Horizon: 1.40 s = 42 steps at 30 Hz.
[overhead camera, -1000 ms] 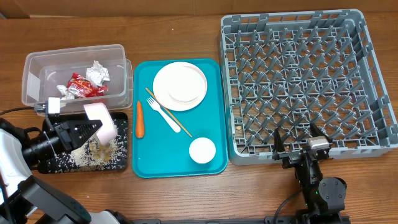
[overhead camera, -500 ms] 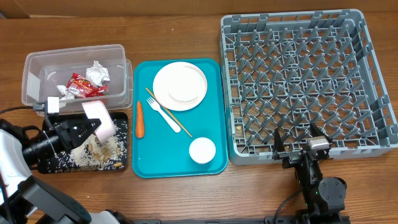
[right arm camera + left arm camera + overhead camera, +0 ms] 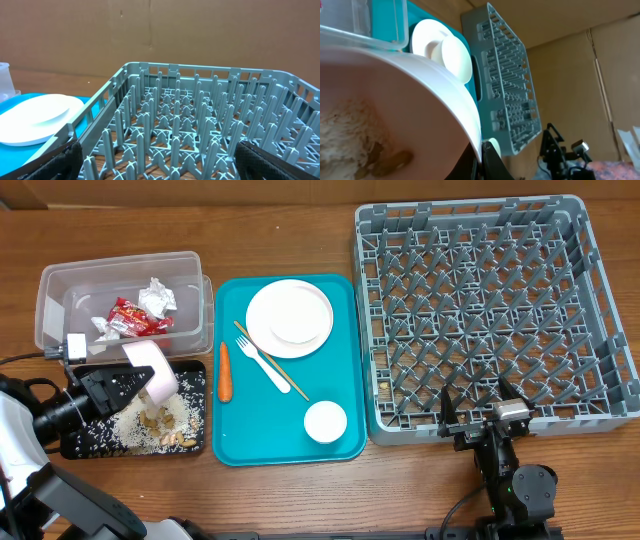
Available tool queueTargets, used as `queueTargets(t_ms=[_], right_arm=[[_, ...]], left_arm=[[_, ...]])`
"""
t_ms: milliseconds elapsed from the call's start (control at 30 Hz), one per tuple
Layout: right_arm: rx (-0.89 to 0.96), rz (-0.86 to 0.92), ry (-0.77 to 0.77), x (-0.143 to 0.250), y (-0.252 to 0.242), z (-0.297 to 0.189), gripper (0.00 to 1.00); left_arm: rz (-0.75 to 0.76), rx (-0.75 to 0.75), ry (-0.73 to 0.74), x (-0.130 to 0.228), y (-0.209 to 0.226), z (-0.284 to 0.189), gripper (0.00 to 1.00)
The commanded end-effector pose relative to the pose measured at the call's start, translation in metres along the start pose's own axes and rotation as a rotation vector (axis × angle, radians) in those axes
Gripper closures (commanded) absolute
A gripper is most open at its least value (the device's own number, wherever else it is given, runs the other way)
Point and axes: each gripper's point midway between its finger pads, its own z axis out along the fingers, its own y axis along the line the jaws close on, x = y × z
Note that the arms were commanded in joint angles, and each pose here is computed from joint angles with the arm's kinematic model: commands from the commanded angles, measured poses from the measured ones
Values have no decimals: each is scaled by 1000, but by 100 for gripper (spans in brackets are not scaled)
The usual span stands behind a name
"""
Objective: Sort waste into correct bins and load items into the dishwasher
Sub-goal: 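Tilt the bowl with the left gripper to dump rice onto the black tray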
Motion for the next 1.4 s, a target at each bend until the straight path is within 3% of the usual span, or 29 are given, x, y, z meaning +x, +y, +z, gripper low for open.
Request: queueTargets(t_ms=[0, 67, 133, 233, 333, 467, 567, 667, 733, 833, 900, 1033, 1133, 1233, 1300, 1367], right_arm=[[5, -4, -4, 2, -1, 0, 0], [5, -4, -4, 2, -1, 0, 0], [5, -4, -4, 2, -1, 0, 0], [5, -4, -4, 2, -1, 0, 0], [5, -4, -4, 2, -1, 0, 0], [5, -4, -4, 2, -1, 0, 0], [5, -4, -4, 2, -1, 0, 0], [5, -4, -4, 2, -1, 0, 0], [5, -4, -4, 2, -1, 0, 0], [5, -4, -4, 2, -1, 0, 0], [5, -4, -4, 2, -1, 0, 0], [5, -4, -4, 2, -1, 0, 0], [5, -4, -4, 2, -1, 0, 0], [5, -4, -4, 2, -1, 0, 0], [5, -4, -4, 2, -1, 0, 0], [5, -4, -4, 2, -1, 0, 0]], left_arm=[[-16, 12, -19, 0, -6, -2, 96], [13, -7, -23, -3, 0, -2, 96], [-74, 3, -17, -1, -3, -2, 96], [6, 21, -33, -3, -6, -2, 96], [-87, 17, -21, -1, -5, -2, 95], [4, 11, -28, -3, -3, -2, 96], [-89, 9, -12, 1, -3, -2, 96], [-4, 2, -27, -4, 0, -2, 96], [-90, 15, -24, -1, -2, -1, 96], [6, -1, -38, -7, 4, -1, 96], [-104, -15, -31, -5, 9, -1, 96], [1, 9, -43, -6, 3, -1, 96], [-96, 11, -32, -3, 2, 0, 96], [-7, 3, -46, -8, 5, -1, 96], [-107, -8, -36, -6, 7, 0, 96], [-72, 37, -52, -6, -3, -1, 96]])
